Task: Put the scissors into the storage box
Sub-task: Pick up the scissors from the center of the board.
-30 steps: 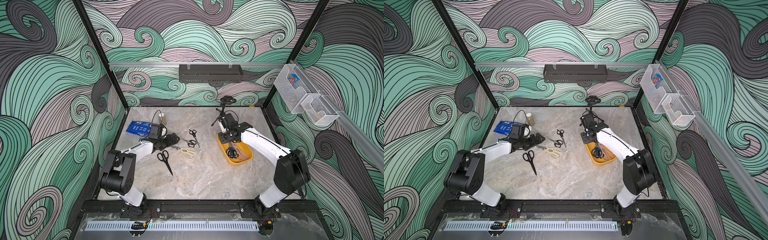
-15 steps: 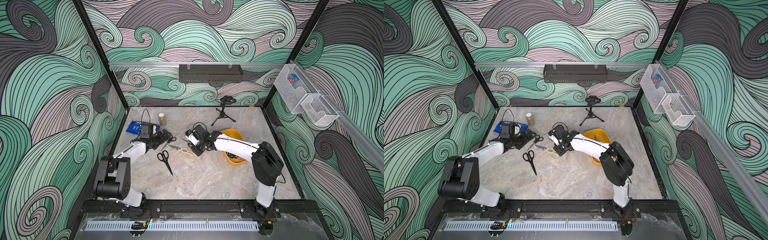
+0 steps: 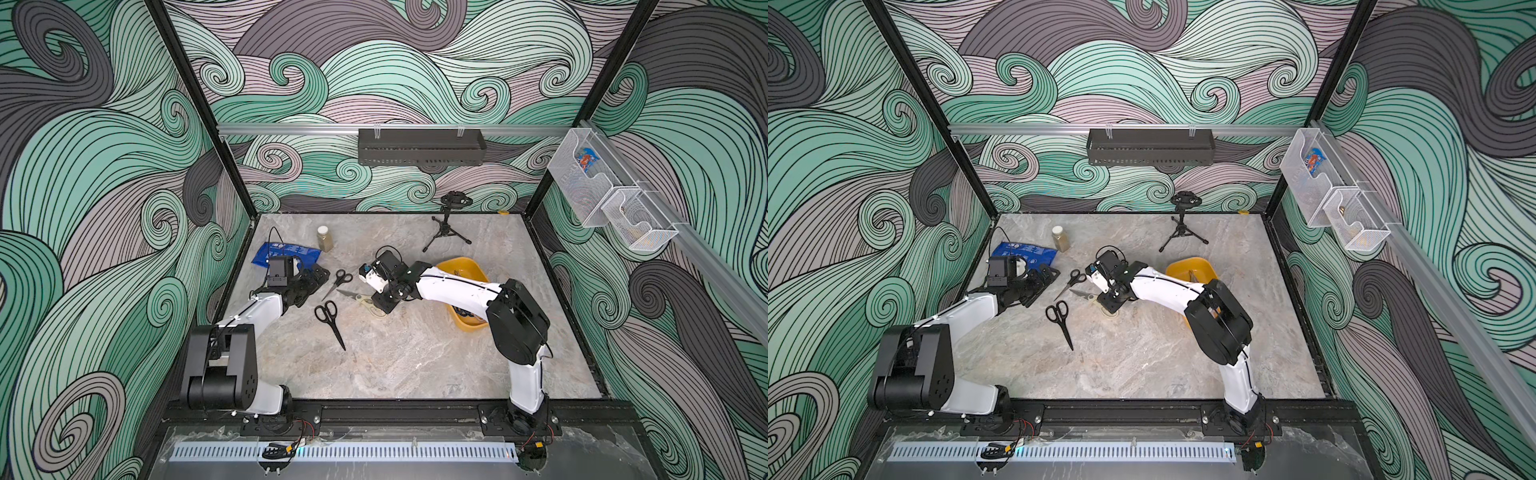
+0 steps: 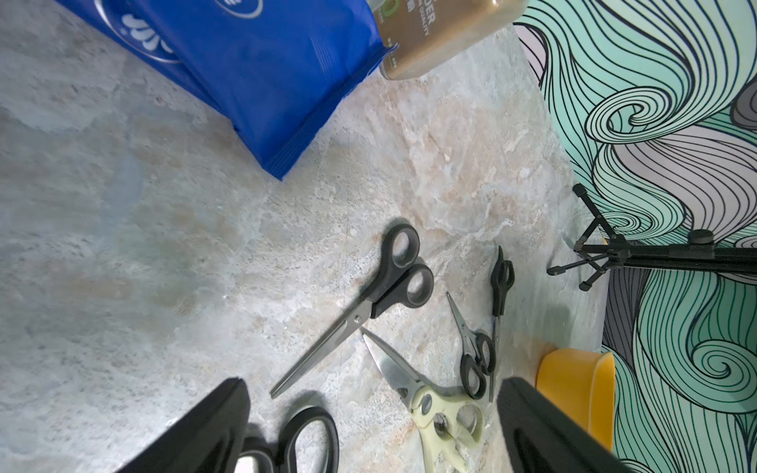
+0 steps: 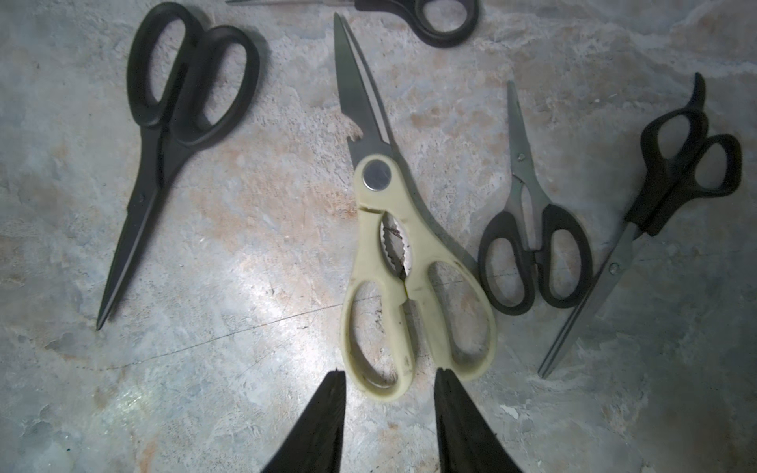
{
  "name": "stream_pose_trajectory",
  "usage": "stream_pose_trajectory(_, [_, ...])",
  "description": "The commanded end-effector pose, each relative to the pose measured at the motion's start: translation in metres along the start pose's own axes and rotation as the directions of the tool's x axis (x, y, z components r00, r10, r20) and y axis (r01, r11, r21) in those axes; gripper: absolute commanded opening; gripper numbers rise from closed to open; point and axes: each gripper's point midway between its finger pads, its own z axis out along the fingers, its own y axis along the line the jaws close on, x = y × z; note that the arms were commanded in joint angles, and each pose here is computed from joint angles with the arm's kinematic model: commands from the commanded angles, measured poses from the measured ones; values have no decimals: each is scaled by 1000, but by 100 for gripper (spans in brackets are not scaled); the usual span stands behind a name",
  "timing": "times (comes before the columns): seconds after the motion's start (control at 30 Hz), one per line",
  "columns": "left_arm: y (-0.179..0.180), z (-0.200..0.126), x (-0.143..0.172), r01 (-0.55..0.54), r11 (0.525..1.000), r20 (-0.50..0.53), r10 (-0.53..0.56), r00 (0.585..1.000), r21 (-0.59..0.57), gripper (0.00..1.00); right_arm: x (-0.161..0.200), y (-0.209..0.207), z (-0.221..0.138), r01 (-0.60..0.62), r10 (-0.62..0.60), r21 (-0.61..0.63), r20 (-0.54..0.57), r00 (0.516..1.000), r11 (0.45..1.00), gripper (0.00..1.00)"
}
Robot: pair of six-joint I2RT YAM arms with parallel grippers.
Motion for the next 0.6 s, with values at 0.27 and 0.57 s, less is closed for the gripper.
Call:
stream_pose_trajectory(0.27, [3, 2, -8, -1, 1000, 18, 1, 1000, 12, 99, 11, 22, 33, 28, -27, 14, -114, 993, 1000, 36])
stream_pose_trajectory(0.57, [2, 1, -10, 19, 999, 16, -19, 1000, 34, 99, 21, 14, 43, 6, 7, 82, -164, 987, 997, 32])
